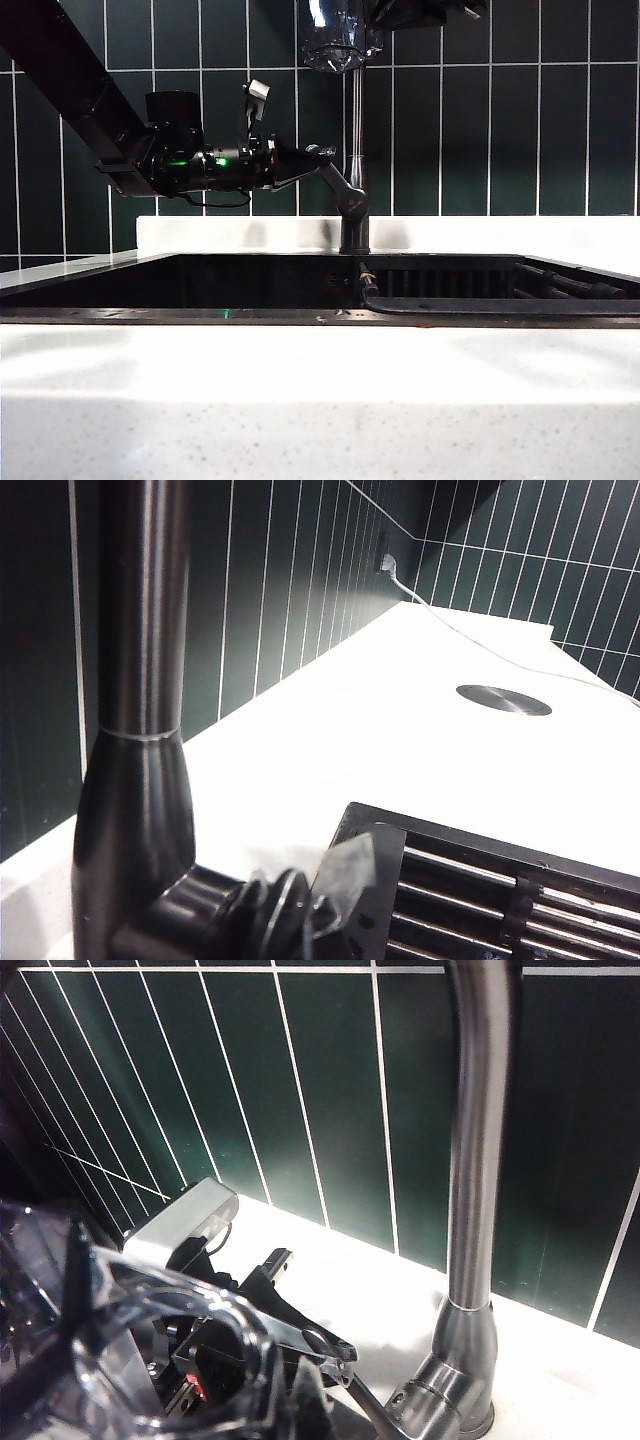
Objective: Pick up the mug next to the sink, go to the faucet to get some water, pour the water into the sink, and finally put the mug back to its place.
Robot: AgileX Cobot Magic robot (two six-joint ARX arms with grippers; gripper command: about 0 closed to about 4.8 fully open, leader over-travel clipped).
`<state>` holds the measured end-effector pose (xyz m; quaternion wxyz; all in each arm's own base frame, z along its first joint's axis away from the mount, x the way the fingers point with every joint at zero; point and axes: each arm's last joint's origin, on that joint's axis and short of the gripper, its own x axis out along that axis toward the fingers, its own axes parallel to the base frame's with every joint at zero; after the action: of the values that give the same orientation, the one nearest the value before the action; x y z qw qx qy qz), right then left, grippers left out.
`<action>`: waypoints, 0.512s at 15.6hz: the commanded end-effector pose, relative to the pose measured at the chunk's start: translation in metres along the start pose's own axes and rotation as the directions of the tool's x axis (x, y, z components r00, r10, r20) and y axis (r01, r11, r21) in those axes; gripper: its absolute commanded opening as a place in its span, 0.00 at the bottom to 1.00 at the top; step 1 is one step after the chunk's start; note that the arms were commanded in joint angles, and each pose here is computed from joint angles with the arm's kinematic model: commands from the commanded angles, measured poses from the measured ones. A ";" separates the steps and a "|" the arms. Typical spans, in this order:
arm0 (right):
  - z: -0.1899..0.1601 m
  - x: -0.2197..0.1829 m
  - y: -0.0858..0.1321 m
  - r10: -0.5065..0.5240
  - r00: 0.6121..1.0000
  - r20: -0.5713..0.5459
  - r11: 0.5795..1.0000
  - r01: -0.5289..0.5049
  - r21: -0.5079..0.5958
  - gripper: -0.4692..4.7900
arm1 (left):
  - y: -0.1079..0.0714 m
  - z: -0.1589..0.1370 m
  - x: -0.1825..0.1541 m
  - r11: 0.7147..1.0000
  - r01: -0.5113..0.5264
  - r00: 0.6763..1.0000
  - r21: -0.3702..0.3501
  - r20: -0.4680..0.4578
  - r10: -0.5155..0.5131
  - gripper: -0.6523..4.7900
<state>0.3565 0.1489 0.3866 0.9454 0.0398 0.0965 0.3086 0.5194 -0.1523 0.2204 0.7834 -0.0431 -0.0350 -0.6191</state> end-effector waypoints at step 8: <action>0.006 -0.003 0.002 0.005 1.000 0.025 1.000 -0.005 -0.017 0.08 | -0.011 -0.007 0.001 0.999 -0.032 0.999 -0.006 0.029 0.032 0.11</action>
<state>0.3564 0.1489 0.3859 0.9454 0.0352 0.0987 0.3087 0.5100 -0.1525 0.2137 0.7925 -0.0425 -0.0529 -0.6061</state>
